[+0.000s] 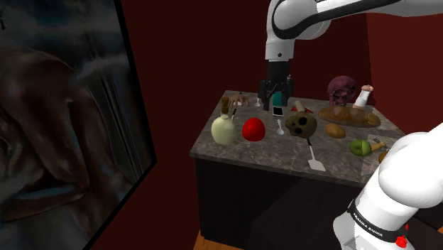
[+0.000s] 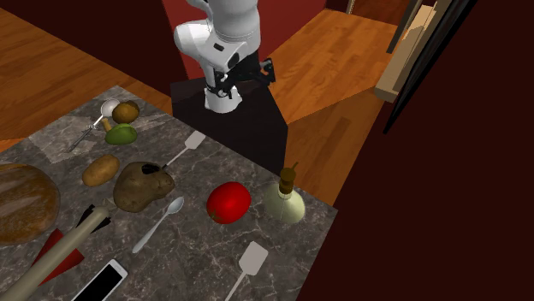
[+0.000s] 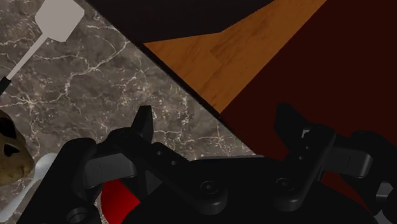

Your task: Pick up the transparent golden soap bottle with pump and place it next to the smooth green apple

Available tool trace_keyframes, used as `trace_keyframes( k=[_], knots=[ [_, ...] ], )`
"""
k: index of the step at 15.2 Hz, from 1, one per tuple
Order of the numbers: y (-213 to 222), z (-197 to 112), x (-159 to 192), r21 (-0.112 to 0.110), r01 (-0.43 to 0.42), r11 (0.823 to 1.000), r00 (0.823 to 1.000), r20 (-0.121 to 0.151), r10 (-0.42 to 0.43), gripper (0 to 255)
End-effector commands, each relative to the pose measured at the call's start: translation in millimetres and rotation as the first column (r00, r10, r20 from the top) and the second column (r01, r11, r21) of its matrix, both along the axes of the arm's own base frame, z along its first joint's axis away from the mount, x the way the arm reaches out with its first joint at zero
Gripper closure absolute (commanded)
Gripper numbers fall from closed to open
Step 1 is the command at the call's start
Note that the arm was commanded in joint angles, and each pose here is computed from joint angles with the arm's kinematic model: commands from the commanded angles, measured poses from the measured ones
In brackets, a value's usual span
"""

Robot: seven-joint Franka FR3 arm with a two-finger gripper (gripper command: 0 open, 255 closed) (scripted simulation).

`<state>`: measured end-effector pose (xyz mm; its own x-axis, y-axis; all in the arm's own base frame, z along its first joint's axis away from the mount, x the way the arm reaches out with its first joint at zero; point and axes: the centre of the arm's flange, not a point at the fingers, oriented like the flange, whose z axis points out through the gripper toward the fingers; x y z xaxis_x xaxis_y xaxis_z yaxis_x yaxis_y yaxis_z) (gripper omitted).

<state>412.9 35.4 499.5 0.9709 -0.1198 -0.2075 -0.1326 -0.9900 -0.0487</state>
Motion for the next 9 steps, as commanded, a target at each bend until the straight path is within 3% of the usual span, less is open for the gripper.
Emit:
trace_keyframes(
  k=[1, 9],
  knots=[
    [2.6, -3.1, 28.2, 0.001, 0.007, 1.0, 1.0, 0.012, -0.007, 0],
    [14.3, -15.5, 125.1, 0.004, 0.034, 0.999, 0.998, 0.056, -0.034, 0]
  ],
)
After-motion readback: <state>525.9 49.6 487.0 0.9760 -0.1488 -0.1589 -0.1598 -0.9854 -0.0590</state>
